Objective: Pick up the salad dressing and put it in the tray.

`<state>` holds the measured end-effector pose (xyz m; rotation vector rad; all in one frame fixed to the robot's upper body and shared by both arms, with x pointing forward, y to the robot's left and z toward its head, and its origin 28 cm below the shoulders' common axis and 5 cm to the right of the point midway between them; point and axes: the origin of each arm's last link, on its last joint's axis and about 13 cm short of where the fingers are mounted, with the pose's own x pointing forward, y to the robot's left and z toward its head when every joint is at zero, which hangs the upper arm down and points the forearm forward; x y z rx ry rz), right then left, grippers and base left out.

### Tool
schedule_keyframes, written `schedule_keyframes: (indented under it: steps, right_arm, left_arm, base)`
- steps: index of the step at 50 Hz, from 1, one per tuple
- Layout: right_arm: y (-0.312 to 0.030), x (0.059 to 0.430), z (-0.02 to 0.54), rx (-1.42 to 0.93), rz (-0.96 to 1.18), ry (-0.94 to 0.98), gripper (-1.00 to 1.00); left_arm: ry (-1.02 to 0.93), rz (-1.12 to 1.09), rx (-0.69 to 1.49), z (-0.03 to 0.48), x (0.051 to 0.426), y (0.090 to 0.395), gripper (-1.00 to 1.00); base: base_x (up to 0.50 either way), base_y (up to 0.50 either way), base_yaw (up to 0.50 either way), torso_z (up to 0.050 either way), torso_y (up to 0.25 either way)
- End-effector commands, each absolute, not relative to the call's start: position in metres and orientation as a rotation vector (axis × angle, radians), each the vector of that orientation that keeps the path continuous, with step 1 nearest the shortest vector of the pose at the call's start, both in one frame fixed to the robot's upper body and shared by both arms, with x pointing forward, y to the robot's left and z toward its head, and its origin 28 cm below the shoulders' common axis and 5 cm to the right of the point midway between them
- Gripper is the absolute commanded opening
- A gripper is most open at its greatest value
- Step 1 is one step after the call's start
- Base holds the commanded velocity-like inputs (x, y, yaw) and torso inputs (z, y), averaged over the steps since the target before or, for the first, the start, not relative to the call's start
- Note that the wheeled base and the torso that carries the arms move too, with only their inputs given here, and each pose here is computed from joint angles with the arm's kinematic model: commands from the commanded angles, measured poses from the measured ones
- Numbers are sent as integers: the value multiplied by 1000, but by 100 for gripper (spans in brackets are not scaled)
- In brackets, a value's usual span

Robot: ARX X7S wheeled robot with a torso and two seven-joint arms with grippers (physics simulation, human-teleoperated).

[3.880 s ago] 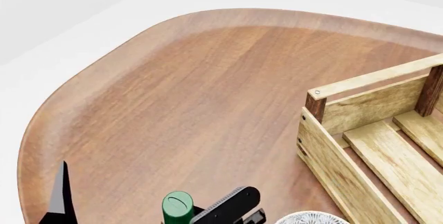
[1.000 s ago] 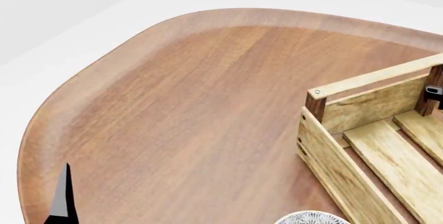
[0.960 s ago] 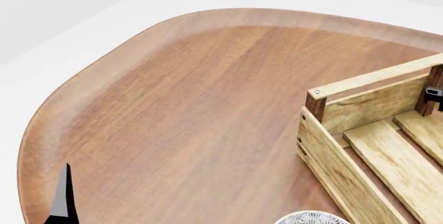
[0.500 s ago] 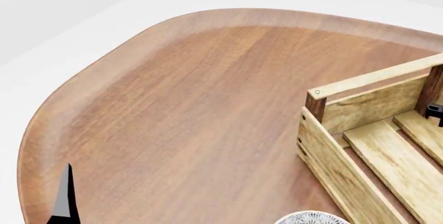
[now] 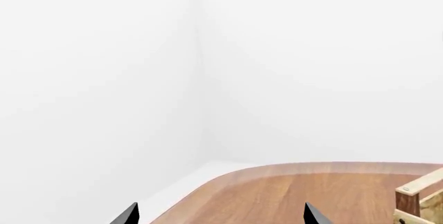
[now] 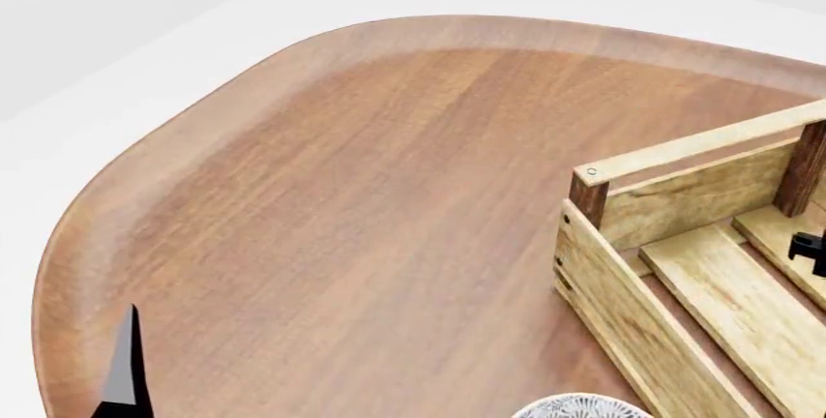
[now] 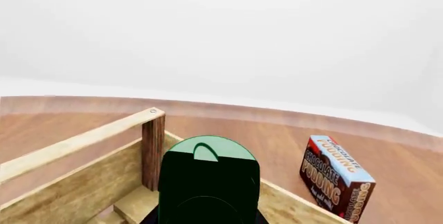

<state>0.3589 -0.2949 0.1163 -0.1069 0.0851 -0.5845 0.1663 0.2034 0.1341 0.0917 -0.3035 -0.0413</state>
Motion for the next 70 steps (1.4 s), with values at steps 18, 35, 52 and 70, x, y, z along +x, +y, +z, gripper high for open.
schedule_keyframes:
  steps: [18, 35, 52, 70]
  right_arm:
    - [-284, 356, 94, -114, -548, 94, -100]
    - [-283, 349, 80, -101, -562, 120, -100]
    - [-281, 343, 67, -104, -571, 149, -100]
    - [-280, 340, 62, -102, -568, 152, -100]
  left_arm:
    - [-311, -23, 108, 134, 170, 205, 100]
    - [-311, -20, 116, 134, 170, 204, 100]
    - [-309, -20, 120, 133, 170, 204, 100]
    - [-309, -21, 121, 133, 170, 204, 100]
  base:
    - [0, 0, 0, 0, 1]
    - [0, 0, 0, 0, 1]
    - [0, 0, 0, 1, 0]
    - [0, 0, 0, 0, 1]
